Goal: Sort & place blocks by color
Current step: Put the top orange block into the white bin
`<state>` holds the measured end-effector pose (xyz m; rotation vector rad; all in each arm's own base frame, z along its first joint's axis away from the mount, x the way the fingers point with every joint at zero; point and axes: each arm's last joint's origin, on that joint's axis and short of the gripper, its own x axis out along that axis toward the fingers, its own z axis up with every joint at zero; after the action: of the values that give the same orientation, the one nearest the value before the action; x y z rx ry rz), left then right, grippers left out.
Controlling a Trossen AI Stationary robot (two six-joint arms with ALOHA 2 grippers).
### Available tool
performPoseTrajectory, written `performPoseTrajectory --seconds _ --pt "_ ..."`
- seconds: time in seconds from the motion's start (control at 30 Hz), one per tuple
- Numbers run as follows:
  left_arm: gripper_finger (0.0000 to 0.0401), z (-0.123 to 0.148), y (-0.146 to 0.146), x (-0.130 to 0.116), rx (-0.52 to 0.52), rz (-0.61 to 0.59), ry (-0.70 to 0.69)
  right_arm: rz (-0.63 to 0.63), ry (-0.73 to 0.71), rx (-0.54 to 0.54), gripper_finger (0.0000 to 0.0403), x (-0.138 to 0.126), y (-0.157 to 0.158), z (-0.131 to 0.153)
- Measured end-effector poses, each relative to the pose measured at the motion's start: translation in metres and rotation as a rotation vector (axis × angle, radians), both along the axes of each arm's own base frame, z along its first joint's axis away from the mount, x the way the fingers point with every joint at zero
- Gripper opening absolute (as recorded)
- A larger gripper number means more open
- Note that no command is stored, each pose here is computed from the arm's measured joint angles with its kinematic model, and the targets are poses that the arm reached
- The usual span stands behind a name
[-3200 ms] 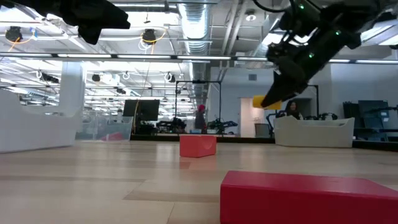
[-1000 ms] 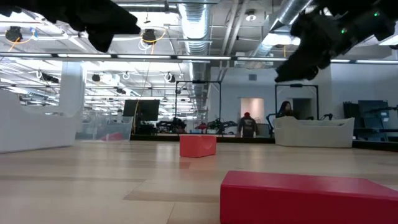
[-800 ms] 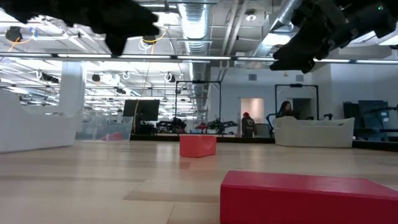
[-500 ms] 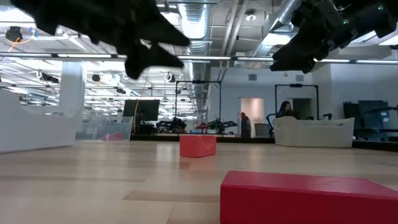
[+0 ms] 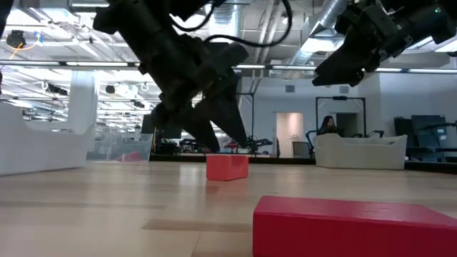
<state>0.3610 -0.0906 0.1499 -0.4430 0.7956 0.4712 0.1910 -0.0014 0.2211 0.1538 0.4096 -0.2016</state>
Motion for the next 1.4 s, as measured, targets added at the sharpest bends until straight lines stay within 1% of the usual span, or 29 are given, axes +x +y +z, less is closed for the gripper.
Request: performPoseTrajectory --seconds 0.17,0.3,0.5,0.57,0.63,0.7,0.77,0.87,0.9,1.03,1.1,1.17,1.23,1.3,1.4 --pt "0.0288 -0.010 -0.003 0.005 -0.079 0.046 0.025 0.001 0.006 -0.001 0.0260 0.000 0.000 -0.001" --pt "0.0288 -0.019 -0.002 0.006 -0.101 0.082 0.041 0.002 0.007 -0.005 0.0260 0.000 0.000 -0.001" --pt "0.0287 -0.025 0.000 0.006 -0.089 0.110 0.059 0.003 0.004 -0.007 0.0260 0.000 0.000 0.000" --pt "0.0280 -0.027 0.001 0.005 -0.072 0.117 0.075 0.003 0.003 -0.007 0.0260 0.000 0.000 0.000" --pt "0.0260 -0.029 0.001 0.004 -0.047 0.126 0.093 0.003 0.002 -0.007 0.0260 0.000 0.000 0.000" --pt "0.0228 -0.031 0.002 0.002 -0.032 0.129 0.119 0.003 0.001 -0.007 0.0260 0.000 0.000 0.000" --pt "0.0188 -0.032 0.003 -0.001 -0.009 0.120 0.148 0.003 0.002 -0.008 0.0260 0.000 0.000 0.000" --pt "0.0114 -0.030 0.004 -0.003 0.019 0.098 0.171 0.003 0.001 -0.007 0.0260 0.000 0.000 0.000" --pt "0.0097 -0.029 0.004 -0.004 0.023 0.083 0.179 0.003 0.001 -0.007 0.0260 0.000 0.000 0.000" --pt "0.0097 -0.017 0.006 -0.012 0.058 0.023 0.221 0.003 0.002 -0.007 0.0260 0.000 0.000 0.000" --pt "0.0097 0.001 0.008 -0.019 0.076 0.011 0.225 0.003 0.002 -0.007 0.0260 0.000 0.000 0.000" --pt "0.0097 0.025 0.010 -0.031 0.128 0.033 0.213 0.003 0.001 -0.007 0.0260 0.000 0.000 0.000" --pt "0.0097 0.045 0.010 -0.045 0.179 0.047 0.209 0.003 0.002 -0.007 0.0260 0.000 0.000 0.000" --pt "0.0097 0.065 0.009 -0.061 0.201 0.043 0.210 0.003 0.002 -0.008 0.0260 0.000 0.000 0.000" --pt "0.0097 0.088 0.007 -0.094 0.218 0.091 0.240 0.004 0.002 -0.009 0.0260 0.000 0.000 0.000"
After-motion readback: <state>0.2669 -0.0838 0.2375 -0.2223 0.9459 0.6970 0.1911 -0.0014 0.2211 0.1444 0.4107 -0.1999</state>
